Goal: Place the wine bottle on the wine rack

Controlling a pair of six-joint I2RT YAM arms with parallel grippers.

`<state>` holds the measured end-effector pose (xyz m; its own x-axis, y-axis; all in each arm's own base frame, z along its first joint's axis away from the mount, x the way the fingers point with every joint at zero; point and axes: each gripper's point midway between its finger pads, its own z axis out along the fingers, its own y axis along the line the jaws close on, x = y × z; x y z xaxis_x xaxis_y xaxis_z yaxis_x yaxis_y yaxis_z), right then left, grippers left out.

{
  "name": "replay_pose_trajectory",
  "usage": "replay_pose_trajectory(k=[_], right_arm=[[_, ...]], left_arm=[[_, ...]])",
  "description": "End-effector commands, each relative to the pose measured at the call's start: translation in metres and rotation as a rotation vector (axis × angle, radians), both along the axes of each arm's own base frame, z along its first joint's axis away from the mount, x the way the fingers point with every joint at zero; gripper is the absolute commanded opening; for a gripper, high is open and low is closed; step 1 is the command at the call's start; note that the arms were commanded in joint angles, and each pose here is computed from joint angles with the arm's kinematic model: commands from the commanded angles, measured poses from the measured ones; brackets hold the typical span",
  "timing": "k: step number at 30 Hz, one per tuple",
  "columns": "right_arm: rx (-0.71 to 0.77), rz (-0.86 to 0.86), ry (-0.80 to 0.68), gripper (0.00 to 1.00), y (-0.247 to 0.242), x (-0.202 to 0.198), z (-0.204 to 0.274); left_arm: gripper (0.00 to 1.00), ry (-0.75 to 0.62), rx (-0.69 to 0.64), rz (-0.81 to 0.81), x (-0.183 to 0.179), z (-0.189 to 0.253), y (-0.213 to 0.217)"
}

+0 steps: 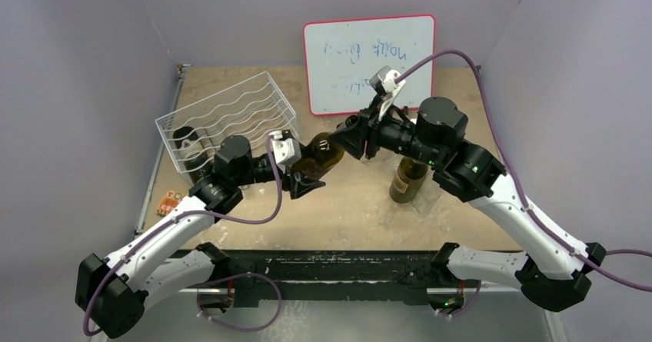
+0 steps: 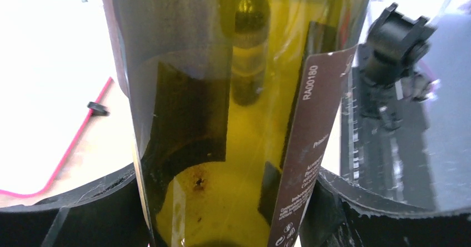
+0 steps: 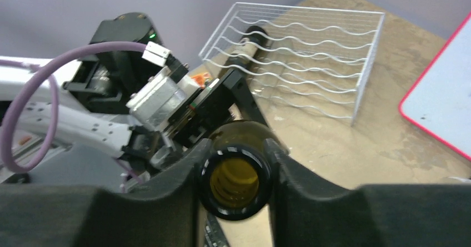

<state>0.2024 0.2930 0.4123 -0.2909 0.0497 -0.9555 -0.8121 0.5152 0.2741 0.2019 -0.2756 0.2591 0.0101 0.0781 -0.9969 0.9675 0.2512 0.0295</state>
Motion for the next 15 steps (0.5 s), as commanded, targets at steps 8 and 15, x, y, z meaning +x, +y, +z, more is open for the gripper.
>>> replay_pose_trajectory(k=[8,15], right_arm=[[-0.020,-0.026,-0.058,0.75,-0.028,-0.016,0.004],[-0.176,-0.215,-0.068,0.78,-0.053,0.015,0.003]], left_arm=[[0.00,-0.487,0.155,0.261,0.054,0.053,0.035],[0.00,-0.655,0.297,0.435,0.075,0.048,0.070]])
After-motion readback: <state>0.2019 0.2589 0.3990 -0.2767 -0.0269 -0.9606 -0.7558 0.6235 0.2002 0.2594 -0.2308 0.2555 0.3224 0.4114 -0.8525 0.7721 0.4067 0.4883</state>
